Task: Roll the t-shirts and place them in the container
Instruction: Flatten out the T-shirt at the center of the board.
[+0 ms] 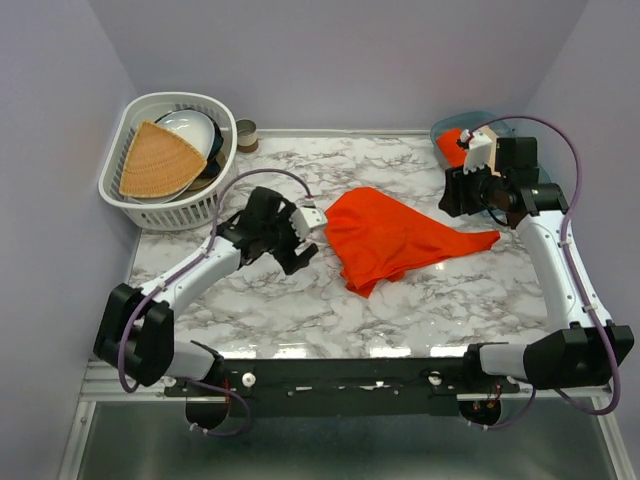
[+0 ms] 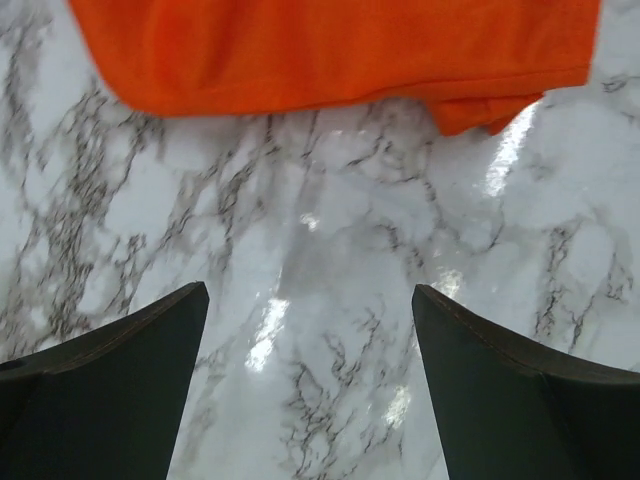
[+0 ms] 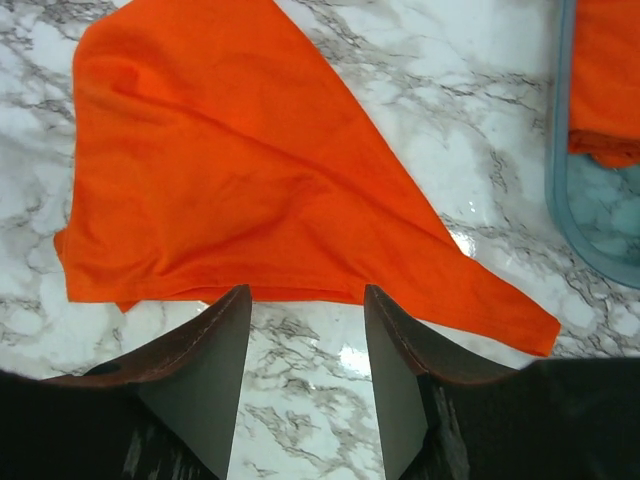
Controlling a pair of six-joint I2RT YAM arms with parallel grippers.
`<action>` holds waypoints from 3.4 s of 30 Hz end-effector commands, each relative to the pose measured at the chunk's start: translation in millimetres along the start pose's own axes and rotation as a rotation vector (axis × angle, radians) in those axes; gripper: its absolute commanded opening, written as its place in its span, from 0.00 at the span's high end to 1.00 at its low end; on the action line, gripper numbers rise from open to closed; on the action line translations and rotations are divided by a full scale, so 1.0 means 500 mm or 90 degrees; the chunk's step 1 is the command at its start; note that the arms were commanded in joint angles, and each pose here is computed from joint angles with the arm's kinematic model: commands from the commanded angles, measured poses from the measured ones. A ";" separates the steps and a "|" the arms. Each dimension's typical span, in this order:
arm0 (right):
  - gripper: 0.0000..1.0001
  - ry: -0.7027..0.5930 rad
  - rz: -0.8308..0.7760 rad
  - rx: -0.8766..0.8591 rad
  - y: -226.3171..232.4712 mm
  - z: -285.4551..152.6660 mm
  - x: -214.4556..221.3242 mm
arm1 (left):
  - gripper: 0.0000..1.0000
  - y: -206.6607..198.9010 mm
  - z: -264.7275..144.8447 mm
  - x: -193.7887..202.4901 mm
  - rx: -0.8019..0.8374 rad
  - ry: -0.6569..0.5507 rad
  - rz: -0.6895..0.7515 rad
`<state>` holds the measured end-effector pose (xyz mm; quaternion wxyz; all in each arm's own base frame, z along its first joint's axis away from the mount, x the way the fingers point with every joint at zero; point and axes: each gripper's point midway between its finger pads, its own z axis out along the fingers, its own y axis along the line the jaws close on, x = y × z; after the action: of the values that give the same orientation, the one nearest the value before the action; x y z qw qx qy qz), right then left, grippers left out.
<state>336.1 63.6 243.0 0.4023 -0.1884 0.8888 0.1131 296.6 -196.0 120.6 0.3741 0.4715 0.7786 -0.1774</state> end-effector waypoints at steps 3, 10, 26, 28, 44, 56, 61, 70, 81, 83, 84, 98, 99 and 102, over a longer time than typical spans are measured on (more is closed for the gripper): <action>0.42 -0.051 0.060 0.102 -0.062 -0.033 -0.033 | 0.05 -0.096 0.070 -0.109 0.130 -0.028 0.123; 0.43 -0.007 0.170 0.228 -0.179 -0.088 0.039 | 0.04 -0.157 0.221 -0.291 0.181 -0.035 0.114; 0.42 0.019 0.187 0.200 -0.162 -0.110 0.120 | 0.02 -0.337 0.408 -0.315 0.236 -0.008 0.103; 0.41 0.014 0.196 0.175 -0.153 -0.104 0.121 | 0.02 -0.341 0.435 -0.304 0.223 0.008 0.100; 0.41 -0.112 0.153 0.078 -0.080 -0.114 0.068 | 1.00 -0.225 0.464 -0.166 0.063 0.185 0.095; 0.43 -0.146 0.165 0.056 -0.102 -0.087 0.019 | 0.87 -0.199 -0.030 -0.052 0.235 0.211 -0.041; 0.43 -0.147 0.167 0.054 -0.121 -0.076 -0.006 | 0.39 -0.187 -0.089 0.042 0.185 0.194 0.084; 0.42 -0.115 0.171 0.050 -0.118 -0.066 0.021 | 0.30 -0.235 -0.088 0.019 0.334 0.150 0.337; 0.42 -0.085 0.168 0.052 -0.112 -0.056 0.063 | 0.35 -0.347 -0.167 0.157 0.694 0.107 0.746; 0.42 -0.082 0.166 0.051 -0.110 -0.055 0.067 | 0.38 -0.374 -0.175 0.169 0.705 0.060 0.793; 0.42 -0.077 0.168 0.050 -0.108 -0.053 0.074 | 0.39 -0.387 -0.175 0.174 0.710 0.034 0.811; 0.42 -0.072 0.191 0.029 -0.122 -0.028 0.054 | 0.49 -0.466 -0.084 0.262 0.780 0.083 0.768; 0.42 -0.069 0.191 0.030 -0.124 -0.026 0.055 | 0.48 -0.462 -0.075 0.265 0.773 0.100 0.756; 0.42 -0.067 0.190 0.036 -0.129 -0.026 0.055 | 0.48 -0.453 -0.038 0.258 0.771 0.129 0.739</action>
<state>333.4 -6.7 212.9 0.4210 -0.0312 0.8932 0.1550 38.0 -191.3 31.5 0.0068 0.9324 0.1847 -0.3105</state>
